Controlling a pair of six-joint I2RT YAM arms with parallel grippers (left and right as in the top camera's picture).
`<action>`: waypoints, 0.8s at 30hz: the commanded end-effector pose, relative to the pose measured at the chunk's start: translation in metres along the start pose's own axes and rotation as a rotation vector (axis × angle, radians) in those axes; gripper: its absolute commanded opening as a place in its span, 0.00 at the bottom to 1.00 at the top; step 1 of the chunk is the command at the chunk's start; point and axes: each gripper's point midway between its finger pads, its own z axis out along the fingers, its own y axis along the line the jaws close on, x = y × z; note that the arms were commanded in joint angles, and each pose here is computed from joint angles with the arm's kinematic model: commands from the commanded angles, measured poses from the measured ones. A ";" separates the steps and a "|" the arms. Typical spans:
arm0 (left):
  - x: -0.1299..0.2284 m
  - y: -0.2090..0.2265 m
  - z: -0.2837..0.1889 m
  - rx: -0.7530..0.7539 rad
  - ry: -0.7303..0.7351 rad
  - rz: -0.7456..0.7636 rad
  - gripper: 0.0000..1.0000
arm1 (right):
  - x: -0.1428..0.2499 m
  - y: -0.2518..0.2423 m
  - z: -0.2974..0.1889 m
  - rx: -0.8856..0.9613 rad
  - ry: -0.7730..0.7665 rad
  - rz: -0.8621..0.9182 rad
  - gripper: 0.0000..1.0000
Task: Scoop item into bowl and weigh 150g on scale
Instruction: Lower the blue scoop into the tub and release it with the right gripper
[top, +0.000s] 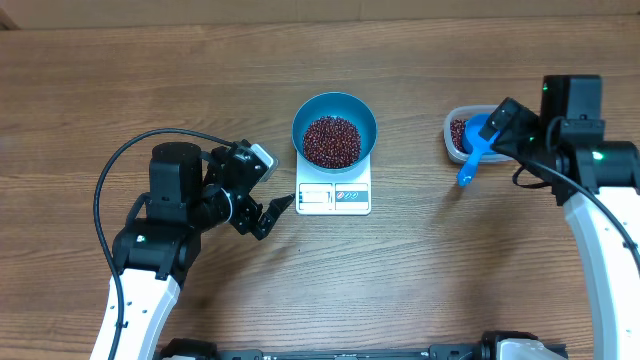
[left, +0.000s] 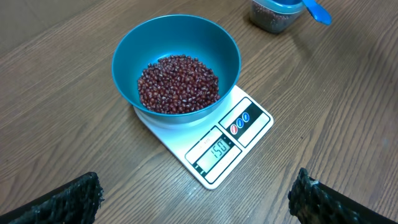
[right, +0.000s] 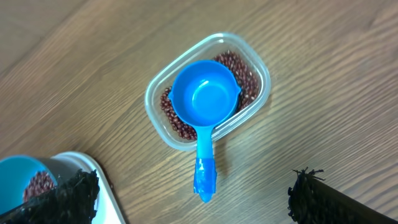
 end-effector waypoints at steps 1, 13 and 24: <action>0.001 0.002 -0.001 -0.006 -0.003 0.016 1.00 | -0.023 0.007 -0.036 -0.039 -0.107 -0.148 1.00; 0.001 0.002 -0.001 -0.006 -0.003 0.016 1.00 | -0.021 0.001 -0.083 -0.052 -0.190 -0.404 1.00; 0.001 0.002 -0.001 -0.006 -0.003 0.016 1.00 | -0.010 -0.006 -0.078 -0.031 -0.131 -0.411 1.00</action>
